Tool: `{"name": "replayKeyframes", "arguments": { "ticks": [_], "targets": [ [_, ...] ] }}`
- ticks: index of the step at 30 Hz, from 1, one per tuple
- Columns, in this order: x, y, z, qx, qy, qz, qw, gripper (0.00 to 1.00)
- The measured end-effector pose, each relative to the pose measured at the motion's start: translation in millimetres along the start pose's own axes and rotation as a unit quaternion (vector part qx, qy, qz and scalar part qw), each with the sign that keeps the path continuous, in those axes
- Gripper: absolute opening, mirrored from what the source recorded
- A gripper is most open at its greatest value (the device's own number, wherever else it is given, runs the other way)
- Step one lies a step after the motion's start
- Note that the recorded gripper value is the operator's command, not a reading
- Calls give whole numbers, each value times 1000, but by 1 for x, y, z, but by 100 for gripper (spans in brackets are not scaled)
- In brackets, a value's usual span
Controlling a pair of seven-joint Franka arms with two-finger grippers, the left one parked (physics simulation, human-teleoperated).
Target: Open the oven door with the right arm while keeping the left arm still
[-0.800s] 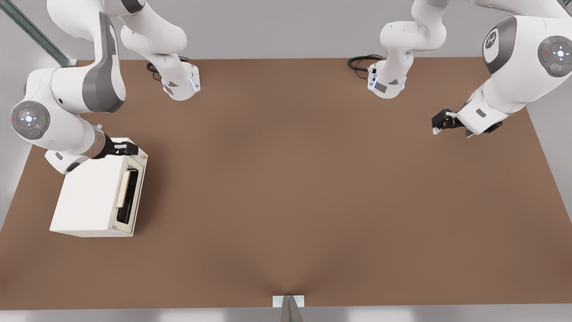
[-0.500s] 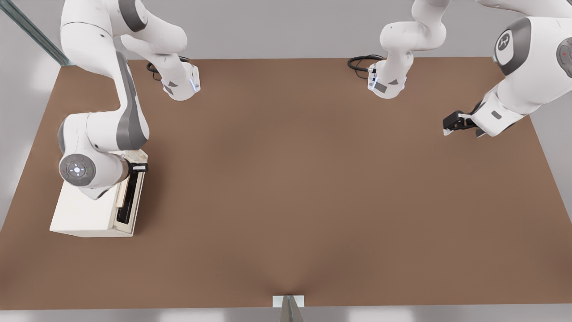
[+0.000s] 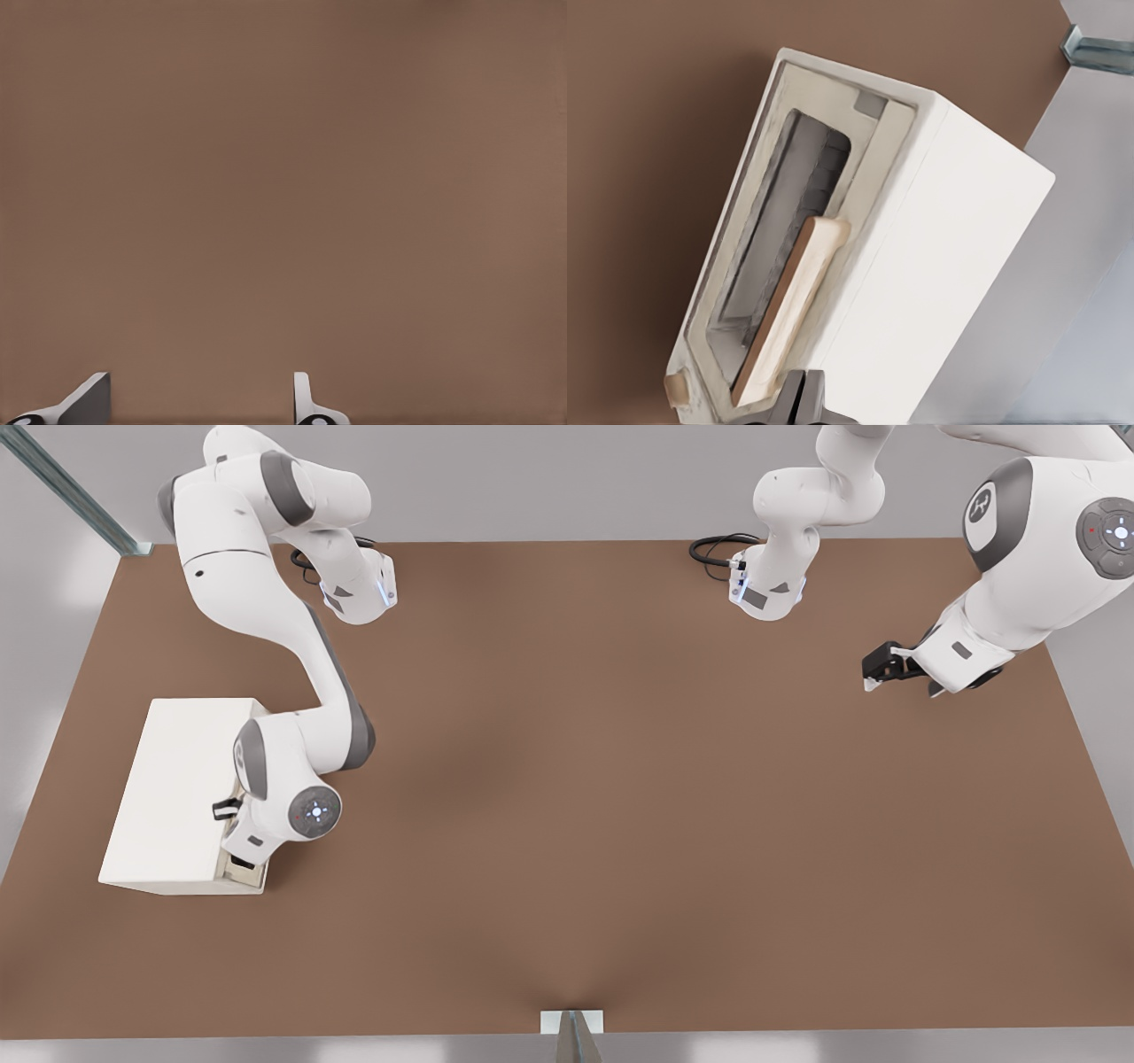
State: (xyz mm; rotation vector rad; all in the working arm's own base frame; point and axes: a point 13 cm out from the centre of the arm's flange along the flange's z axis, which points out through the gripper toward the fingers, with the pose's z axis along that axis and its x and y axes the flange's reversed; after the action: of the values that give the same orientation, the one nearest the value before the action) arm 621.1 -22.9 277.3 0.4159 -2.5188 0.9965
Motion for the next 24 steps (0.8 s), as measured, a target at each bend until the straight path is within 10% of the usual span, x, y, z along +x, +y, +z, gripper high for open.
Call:
{"name": "replayKeyframes", "arguments": {
  "ticks": [24],
  "targets": [
    [14, 28, 74, 9, 29, -24, 999, 21]
  ]
}}
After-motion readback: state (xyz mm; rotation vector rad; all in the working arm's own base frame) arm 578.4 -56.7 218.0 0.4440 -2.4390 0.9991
